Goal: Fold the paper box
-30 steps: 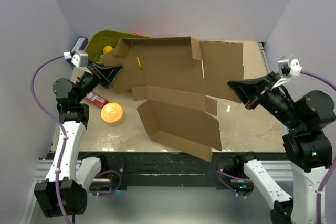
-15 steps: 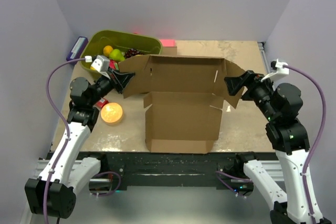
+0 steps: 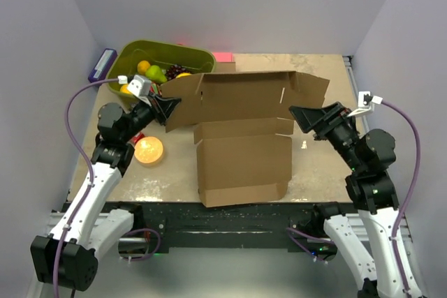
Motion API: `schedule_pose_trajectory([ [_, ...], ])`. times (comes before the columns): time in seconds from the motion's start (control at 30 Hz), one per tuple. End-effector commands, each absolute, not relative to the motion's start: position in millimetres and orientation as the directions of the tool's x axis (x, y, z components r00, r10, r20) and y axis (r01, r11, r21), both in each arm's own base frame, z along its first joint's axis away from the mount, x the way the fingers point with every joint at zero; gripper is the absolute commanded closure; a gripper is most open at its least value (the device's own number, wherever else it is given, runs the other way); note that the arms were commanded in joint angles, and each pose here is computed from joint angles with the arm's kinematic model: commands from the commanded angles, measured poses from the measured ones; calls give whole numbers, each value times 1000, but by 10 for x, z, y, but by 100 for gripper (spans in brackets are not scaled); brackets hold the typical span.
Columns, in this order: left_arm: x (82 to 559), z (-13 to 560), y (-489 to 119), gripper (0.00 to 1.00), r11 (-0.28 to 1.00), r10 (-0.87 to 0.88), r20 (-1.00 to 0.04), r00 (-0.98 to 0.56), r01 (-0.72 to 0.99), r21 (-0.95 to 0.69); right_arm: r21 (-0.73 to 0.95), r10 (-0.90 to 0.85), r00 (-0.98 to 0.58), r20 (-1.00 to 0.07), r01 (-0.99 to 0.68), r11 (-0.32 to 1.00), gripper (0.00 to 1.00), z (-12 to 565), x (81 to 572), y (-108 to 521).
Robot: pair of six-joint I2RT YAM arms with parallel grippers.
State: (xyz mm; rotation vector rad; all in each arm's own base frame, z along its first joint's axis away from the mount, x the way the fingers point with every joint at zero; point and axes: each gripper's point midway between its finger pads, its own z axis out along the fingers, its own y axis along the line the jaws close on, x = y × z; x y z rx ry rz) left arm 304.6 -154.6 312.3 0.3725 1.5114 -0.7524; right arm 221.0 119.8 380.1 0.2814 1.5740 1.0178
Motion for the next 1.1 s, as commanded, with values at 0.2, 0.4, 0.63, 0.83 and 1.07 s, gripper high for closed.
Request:
schedule_pose_trajectory([
  [0.2, 3033, 3143, -1576, 100, 773, -130, -991, -31, 623, -121, 842, 824, -363, -434, -489, 228, 14, 4220, 2241, 1461],
  [0.4, 3031, 3110, -1591, 100, 777, -108, -994, -26, 621, -101, 854, 786, -442, -432, -480, 201, 13, 4187, 2389, 2102],
  [0.63, 2975, 3116, -1576, 100, 782, -79, -997, 8, 621, -57, 870, 763, -471, -444, -431, 239, 10, 3957, 2522, 2433],
  [0.83, 2906, 3140, -1669, 100, 754, -85, -996, 10, 654, -58, 862, 831, -319, -456, -389, 323, 1, 4092, 2614, 2073],
  [1.07, 2816, 3175, -1720, 100, 736, -88, -996, 27, 676, -47, 905, 833, -390, -393, -322, 276, 2, 3950, 2861, 2276],
])
